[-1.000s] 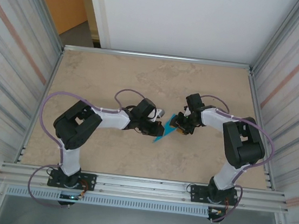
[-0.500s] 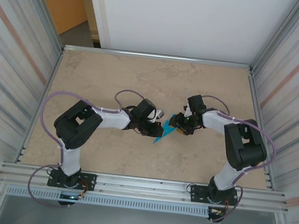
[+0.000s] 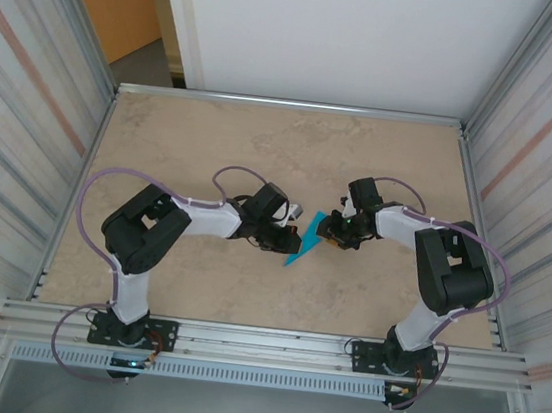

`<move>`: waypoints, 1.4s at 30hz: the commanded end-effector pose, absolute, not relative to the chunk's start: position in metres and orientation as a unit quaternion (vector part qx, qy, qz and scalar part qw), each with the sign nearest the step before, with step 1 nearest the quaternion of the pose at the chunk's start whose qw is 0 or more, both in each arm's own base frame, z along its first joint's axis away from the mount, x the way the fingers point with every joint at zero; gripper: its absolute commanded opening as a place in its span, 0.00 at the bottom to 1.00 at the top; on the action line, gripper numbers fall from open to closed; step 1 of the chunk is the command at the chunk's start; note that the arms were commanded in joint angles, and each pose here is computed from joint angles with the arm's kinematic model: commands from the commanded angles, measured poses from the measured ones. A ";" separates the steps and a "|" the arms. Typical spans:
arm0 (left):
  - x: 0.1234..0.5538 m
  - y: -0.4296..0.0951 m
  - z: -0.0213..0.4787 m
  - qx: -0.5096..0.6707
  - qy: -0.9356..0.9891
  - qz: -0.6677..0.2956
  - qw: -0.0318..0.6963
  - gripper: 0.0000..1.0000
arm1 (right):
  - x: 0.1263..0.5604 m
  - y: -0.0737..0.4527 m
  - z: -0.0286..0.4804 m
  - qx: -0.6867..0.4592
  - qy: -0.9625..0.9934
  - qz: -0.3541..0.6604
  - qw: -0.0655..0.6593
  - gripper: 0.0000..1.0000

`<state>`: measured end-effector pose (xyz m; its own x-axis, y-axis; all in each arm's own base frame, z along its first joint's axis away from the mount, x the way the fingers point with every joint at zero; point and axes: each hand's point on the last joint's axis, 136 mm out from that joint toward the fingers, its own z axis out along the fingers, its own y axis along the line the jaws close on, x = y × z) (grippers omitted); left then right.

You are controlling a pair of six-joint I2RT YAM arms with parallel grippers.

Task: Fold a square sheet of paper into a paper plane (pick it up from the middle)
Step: Fold the wing for the fifth time at the center of the table.

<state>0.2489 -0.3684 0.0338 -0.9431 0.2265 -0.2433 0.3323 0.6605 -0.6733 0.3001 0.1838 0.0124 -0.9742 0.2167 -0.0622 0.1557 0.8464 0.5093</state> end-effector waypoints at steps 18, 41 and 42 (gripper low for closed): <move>0.241 -0.365 0.025 0.168 0.914 -0.366 0.047 0.09 | 0.283 0.171 -0.048 0.102 0.976 0.190 0.014 0.37; 0.227 -0.362 0.034 0.180 0.921 -0.340 0.057 0.09 | 0.280 0.170 -0.057 0.102 0.980 0.172 -0.001 0.36; 0.227 -0.361 0.032 0.178 0.922 -0.338 0.054 0.08 | 0.280 0.169 -0.057 0.102 0.980 0.171 -0.001 0.36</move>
